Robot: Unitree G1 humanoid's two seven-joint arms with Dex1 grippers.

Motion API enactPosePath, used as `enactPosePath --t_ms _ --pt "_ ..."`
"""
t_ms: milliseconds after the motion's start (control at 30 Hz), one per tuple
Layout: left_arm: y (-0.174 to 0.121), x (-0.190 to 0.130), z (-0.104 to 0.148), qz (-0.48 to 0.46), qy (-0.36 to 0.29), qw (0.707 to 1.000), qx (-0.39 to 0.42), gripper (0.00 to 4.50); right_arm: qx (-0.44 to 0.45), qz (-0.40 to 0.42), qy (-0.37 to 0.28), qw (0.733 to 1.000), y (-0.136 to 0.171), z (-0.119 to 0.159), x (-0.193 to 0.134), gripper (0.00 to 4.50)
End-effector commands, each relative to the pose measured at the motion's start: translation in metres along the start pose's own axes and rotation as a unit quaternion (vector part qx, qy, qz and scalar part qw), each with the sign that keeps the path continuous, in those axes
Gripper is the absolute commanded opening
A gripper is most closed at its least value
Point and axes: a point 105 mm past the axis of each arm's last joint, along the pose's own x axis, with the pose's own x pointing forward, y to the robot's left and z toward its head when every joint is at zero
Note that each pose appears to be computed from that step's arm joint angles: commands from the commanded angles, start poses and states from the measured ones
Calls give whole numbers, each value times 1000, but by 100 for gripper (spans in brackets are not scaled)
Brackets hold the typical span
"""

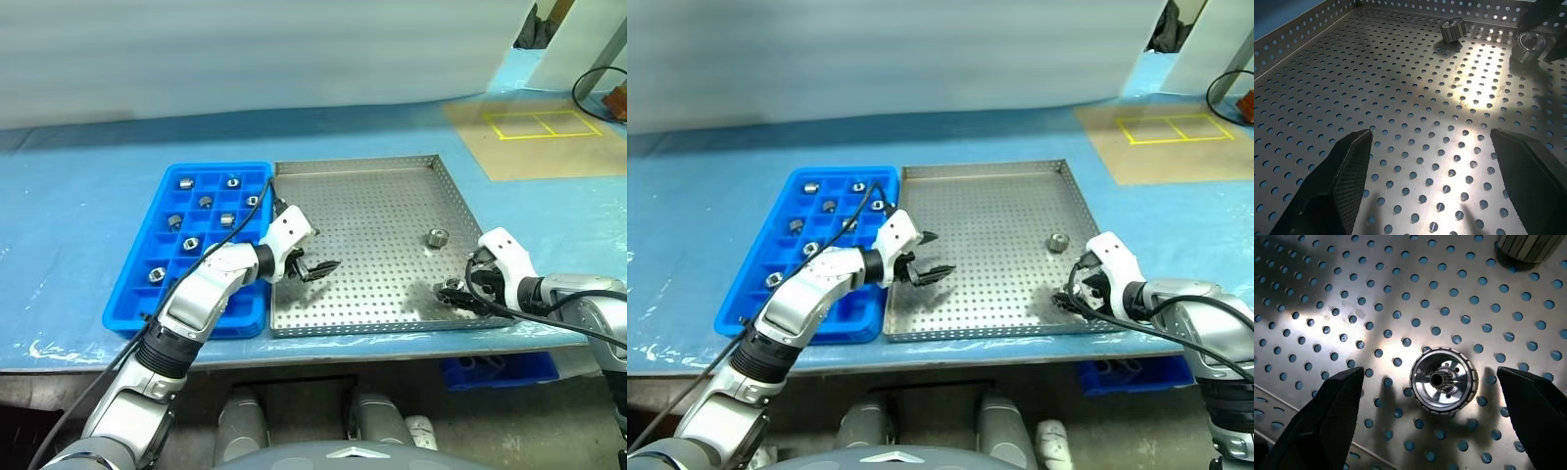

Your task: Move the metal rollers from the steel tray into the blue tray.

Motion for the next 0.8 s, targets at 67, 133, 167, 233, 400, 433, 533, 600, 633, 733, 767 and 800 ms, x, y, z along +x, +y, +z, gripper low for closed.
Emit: enactPosePath --t_ms 67,133,167,233,400,433,533,600,633,733,767,800 --pt "0 -1 9 -3 -14 1000 17 407 1 -31 -22 999 -9 3 -5 449" --pt "0 -1 9 -3 -14 1000 17 407 7 -31 -28 999 -9 4 -1 449" --pt "0 -1 9 -2 -14 1000 17 407 9 -33 -28 999 -9 3 1 449" --pt "0 -1 9 -2 -14 1000 17 407 11 -40 -28 999 -12 2 3 449" --pt "0 -1 9 1 -14 1000 16 407 24 -41 -45 998 -13 7 9 449" --pt "0 -1 9 2 -14 1000 16 407 26 -40 -47 998 -14 8 10 449" --pt "0 -2 9 4 -14 1000 15 407 27 -41 -45 998 -14 7 13 449" --pt "0 -3 9 5 -14 1000 14 407 27 -42 -43 998 -15 6 15 449" --pt "0 -3 9 7 -14 1000 14 407 26 -43 -44 998 -15 6 16 431" --pt "0 -3 10 10 -14 1000 14 407 24 -52 -49 997 -18 6 20 351" --pt "0 -4 10 10 -14 1000 13 407 24 -55 -52 997 -20 7 21 321" --pt "1 -4 10 11 -14 1000 13 407 19 -59 -58 996 -21 10 22 281"
